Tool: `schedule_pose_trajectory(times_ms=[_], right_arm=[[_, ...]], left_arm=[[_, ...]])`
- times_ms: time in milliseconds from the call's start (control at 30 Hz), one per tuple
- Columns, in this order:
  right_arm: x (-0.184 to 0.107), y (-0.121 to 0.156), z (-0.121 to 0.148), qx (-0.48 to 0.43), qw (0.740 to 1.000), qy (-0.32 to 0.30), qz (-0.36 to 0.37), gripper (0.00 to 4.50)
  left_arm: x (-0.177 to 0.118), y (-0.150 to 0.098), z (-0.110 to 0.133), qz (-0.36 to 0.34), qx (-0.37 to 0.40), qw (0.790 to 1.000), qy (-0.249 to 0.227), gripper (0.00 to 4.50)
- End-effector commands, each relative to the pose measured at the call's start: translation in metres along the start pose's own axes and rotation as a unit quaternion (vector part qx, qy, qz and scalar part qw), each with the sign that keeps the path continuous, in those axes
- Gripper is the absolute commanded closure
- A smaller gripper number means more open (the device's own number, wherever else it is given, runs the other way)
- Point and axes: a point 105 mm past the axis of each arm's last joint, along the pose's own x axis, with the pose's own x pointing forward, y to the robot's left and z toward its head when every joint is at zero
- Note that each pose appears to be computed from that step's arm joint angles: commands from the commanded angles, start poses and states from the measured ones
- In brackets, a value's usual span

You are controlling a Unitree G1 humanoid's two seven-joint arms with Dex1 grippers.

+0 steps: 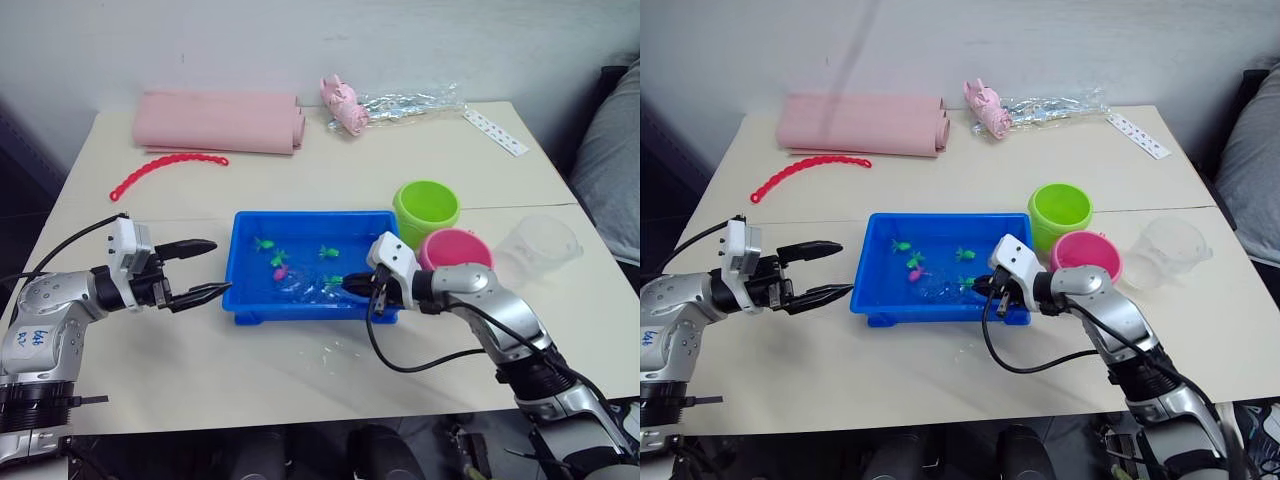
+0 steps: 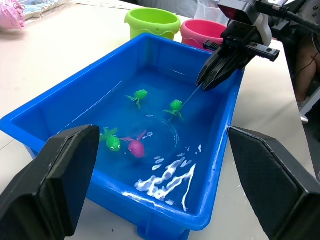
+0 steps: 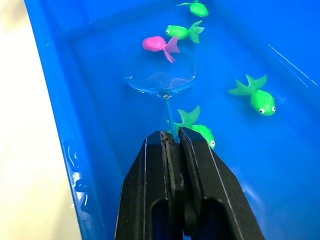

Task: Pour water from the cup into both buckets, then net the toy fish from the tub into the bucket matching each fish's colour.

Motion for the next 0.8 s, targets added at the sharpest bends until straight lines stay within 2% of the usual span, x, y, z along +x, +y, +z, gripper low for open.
schedule_pose_trajectory(times_ms=[33,467,700,800], right_arm=[[-0.005,0.001,0.009,-0.014,1.000,-0.025,-0.003,4.50],[-0.019,0.003,0.018,-0.011,0.997,-0.078,0.024,4.50],[-0.050,0.005,0.030,-0.020,0.994,-0.108,0.025,4.50],[-0.061,0.006,0.035,-0.029,0.992,-0.121,0.016,4.50]], left_arm=[[-0.001,0.002,0.009,-0.003,0.022,1.000,-0.005,0.04],[0.001,0.005,0.009,-0.013,0.020,1.000,-0.002,0.04],[0.005,0.001,0.017,-0.035,0.030,0.999,-0.005,0.04],[0.008,0.001,0.028,-0.035,0.039,0.998,-0.019,0.04]])
